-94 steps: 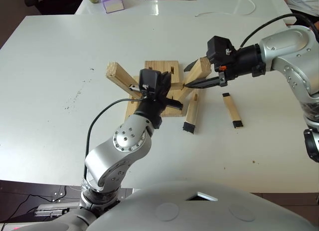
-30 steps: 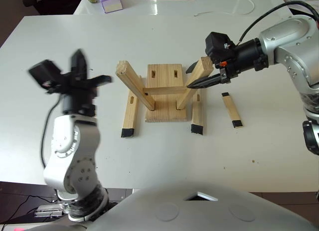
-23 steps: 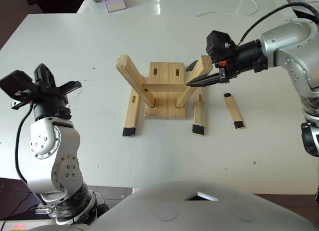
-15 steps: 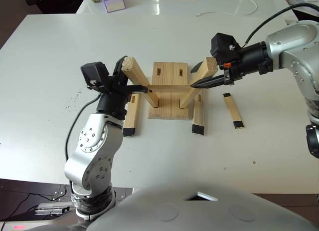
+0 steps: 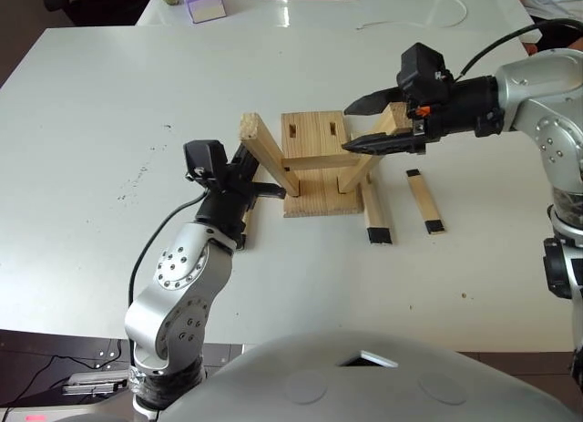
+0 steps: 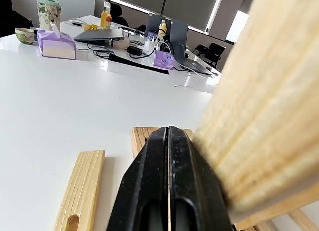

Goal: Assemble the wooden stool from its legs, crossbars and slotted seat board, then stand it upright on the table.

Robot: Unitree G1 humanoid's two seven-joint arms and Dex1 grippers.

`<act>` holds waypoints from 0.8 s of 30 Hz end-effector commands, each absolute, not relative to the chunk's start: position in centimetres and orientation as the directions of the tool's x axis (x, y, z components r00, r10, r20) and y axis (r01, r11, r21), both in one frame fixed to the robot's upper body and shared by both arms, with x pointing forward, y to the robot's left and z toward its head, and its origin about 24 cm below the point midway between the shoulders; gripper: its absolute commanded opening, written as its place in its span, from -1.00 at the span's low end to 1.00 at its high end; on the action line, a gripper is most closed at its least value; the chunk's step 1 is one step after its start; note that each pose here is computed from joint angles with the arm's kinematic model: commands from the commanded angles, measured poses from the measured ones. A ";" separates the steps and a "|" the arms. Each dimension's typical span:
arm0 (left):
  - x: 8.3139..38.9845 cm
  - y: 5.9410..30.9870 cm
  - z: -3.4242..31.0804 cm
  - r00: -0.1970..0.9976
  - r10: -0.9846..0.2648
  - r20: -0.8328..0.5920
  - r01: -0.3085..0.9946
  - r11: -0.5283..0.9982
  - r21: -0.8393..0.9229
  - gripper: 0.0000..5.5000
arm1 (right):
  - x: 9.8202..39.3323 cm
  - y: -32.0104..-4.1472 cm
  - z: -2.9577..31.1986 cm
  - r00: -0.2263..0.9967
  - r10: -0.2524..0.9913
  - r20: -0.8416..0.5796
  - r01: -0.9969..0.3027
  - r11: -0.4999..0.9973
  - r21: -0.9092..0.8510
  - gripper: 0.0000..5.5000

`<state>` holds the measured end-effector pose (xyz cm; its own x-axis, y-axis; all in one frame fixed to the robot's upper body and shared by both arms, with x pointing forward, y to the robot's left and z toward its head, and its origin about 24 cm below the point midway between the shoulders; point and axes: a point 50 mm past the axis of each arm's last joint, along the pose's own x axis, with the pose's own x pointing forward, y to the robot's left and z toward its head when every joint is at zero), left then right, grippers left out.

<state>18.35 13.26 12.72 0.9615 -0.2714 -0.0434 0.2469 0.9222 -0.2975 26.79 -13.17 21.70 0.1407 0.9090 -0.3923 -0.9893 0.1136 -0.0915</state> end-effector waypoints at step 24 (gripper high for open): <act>15.9 15.8 13.4 0.995 0.094 0.014 -0.093 0.994 -0.063 -1.00 | 20.3 -16.9 16.1 0.969 0.242 -0.039 -0.244 0.968 -0.062 -0.26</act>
<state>14.78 17.49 12.91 0.9913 0.1234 -0.0457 -0.1271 0.9878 -0.0905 21.53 -21.21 15.56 0.9058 0.3798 -0.1878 -0.3842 0.9232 0.0138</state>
